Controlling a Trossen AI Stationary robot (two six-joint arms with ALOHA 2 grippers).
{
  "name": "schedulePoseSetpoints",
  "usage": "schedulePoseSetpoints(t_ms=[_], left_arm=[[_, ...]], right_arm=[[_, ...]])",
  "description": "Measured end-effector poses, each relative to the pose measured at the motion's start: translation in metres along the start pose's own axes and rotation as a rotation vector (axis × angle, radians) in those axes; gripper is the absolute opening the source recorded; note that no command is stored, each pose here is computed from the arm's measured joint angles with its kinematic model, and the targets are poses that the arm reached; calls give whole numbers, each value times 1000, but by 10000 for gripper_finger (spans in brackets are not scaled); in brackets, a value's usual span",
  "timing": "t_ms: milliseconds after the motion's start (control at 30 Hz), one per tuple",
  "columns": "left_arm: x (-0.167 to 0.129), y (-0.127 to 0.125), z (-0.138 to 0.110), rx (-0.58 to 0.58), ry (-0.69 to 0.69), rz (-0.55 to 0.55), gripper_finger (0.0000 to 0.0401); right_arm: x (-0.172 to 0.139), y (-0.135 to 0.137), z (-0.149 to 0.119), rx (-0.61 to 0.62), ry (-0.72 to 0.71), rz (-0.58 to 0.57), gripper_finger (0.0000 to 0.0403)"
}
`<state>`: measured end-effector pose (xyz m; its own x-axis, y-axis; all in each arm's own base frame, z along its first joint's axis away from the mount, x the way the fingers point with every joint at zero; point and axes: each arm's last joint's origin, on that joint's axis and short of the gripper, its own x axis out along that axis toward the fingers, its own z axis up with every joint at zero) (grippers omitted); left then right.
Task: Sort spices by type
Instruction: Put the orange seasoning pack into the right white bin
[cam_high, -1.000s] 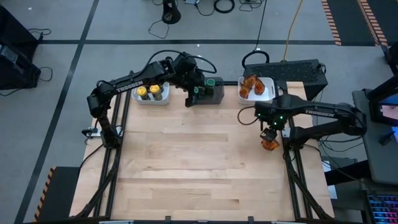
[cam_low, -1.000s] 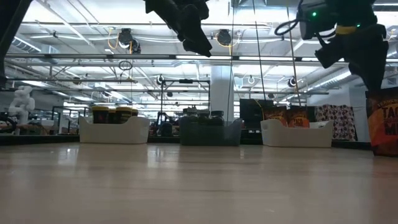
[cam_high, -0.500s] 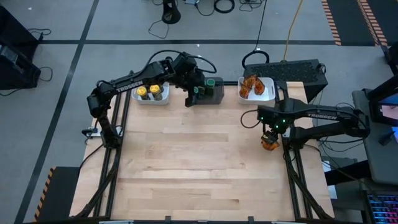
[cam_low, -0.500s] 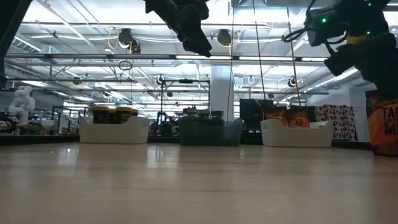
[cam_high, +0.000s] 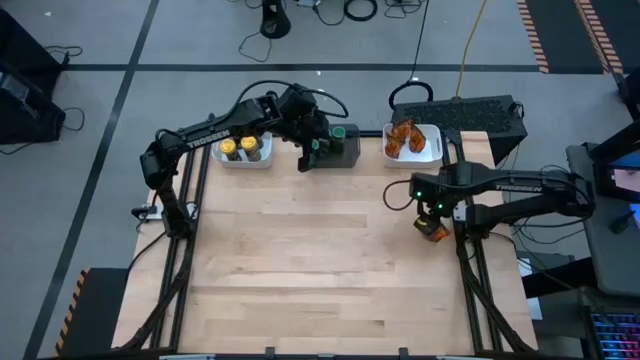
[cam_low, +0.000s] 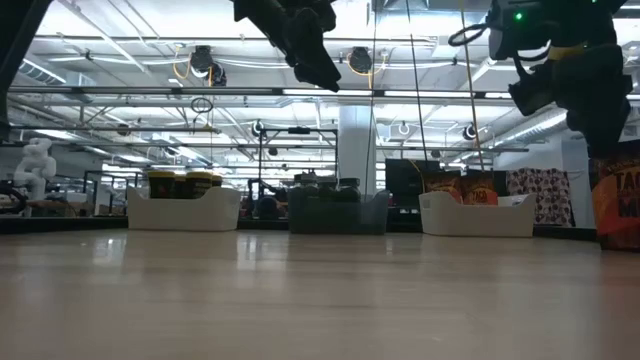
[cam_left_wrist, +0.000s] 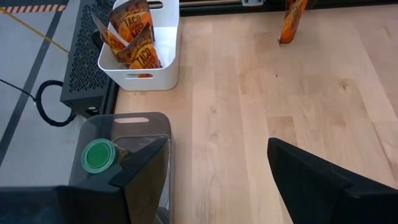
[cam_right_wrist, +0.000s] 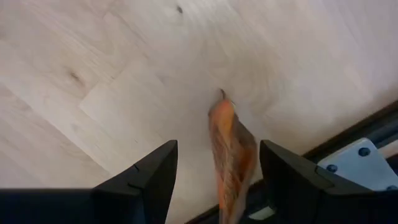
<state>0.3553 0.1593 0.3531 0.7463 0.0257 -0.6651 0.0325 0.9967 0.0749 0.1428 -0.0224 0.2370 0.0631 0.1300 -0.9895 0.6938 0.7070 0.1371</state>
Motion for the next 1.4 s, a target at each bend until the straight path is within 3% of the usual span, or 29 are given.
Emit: schedulePoseSetpoints(t_ms=[300, 1133, 1400], left_arm=[[0, 1, 1, 3, -14, 6, 277], [0, 0, 1, 3, -12, 4, 277], [0, 0, 2, 4, -15, 5, 277]], right_arm=[[27, 9, 6, 0, 133, -103, 208], [66, 24, 16, -69, 273, -205, 207], [73, 19, 13, -77, 302, -223, 153]])
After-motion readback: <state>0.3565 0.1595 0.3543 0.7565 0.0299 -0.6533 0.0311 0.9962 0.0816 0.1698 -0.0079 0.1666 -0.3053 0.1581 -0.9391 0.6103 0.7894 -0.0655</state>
